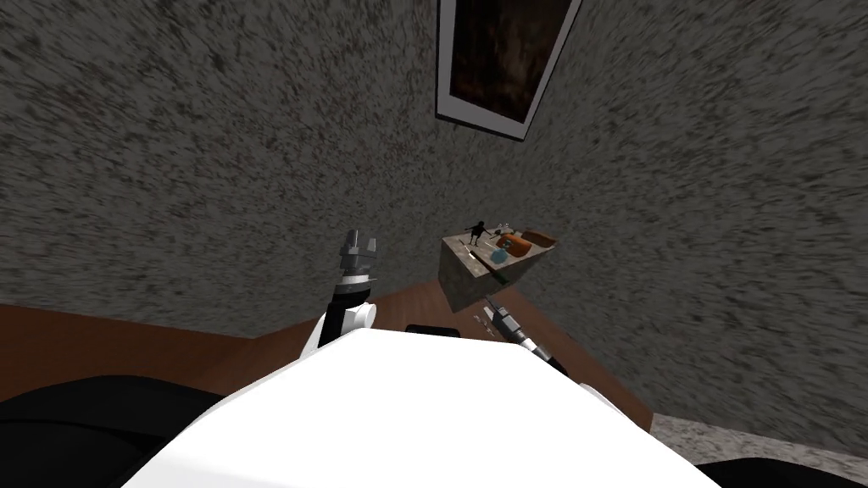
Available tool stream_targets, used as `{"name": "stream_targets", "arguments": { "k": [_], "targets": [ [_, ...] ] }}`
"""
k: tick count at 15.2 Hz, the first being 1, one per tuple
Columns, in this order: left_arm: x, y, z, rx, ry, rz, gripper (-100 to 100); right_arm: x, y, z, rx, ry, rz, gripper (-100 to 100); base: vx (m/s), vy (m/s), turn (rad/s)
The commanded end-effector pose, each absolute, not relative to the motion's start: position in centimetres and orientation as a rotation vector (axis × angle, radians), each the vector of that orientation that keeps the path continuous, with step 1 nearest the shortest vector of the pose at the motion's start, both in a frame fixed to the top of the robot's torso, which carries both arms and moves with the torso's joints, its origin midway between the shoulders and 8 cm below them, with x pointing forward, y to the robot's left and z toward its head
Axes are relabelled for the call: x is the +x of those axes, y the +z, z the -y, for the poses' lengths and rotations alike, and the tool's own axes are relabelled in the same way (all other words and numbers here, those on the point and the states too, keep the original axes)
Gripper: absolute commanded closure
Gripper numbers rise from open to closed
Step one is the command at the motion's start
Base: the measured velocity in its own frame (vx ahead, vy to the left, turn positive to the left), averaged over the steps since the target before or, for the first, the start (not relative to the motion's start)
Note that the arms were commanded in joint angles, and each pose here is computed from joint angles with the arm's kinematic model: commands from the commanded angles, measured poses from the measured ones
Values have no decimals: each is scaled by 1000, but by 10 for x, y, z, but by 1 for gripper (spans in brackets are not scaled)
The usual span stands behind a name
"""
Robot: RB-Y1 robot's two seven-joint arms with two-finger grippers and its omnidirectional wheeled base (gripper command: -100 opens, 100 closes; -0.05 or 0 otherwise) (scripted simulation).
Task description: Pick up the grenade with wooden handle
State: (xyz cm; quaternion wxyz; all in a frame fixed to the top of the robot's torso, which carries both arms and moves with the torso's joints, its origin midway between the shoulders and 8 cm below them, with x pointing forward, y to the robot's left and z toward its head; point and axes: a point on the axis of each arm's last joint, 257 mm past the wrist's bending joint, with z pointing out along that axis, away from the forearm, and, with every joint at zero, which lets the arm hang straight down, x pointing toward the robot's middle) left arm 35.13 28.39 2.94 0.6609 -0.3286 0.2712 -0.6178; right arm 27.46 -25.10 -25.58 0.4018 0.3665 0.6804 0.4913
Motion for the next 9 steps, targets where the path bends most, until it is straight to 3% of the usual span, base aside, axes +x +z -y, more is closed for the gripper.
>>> {"name": "stream_targets", "arguments": {
  "k": [1, 9],
  "targets": [
    [351, 29, -284, -743, -1397, -614, 0, 264, -269, 254, 938, 1222, -1769, -100, -32, -20, 102],
    [351, 29, -284, -743, -1398, -614, 0, 186, -350, 288, 1113, 1043, -2071, -100, -38, -12, 309]
  ]
}}
